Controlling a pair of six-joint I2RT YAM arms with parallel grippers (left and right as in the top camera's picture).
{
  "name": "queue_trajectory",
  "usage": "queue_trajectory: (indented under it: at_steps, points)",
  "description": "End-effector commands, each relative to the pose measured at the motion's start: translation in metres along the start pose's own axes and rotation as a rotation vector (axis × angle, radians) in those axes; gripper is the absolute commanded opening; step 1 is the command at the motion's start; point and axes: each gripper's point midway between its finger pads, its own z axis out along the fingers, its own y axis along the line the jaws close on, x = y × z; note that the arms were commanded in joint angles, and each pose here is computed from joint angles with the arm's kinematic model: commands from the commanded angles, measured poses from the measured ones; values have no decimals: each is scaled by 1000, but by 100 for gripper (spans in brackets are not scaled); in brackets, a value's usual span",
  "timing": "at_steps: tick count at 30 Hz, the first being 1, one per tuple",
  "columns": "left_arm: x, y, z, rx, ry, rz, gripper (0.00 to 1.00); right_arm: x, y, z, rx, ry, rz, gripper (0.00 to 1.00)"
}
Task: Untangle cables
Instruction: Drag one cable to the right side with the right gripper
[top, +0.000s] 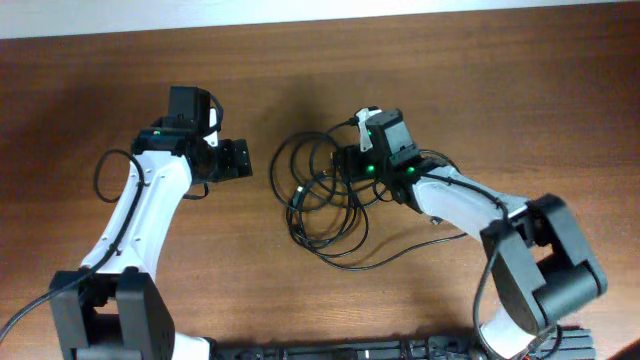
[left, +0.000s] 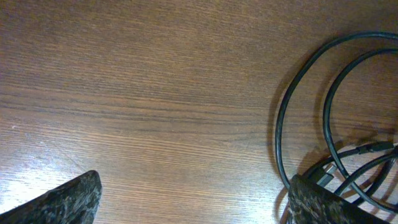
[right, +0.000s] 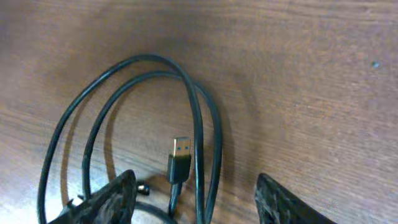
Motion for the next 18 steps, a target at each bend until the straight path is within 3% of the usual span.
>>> queue_trajectory:
  at_steps: [1, 6, 9, 18]
  points:
    - [-2, 2, -3, -9, -10, -12, 97, -1, -1, 12, 3, -16, 33, 54]
    - [0, 1, -3, -2, -4, -12, 98, 15, -11, 29, 28, 19, 135, 43]
    - [1, 2, -3, -4, 3, -12, 98, 17, -12, 29, 31, 26, 136, 20]
    - [1, 2, -3, -4, 3, -11, 98, 30, -17, 28, 56, 76, 145, 17]
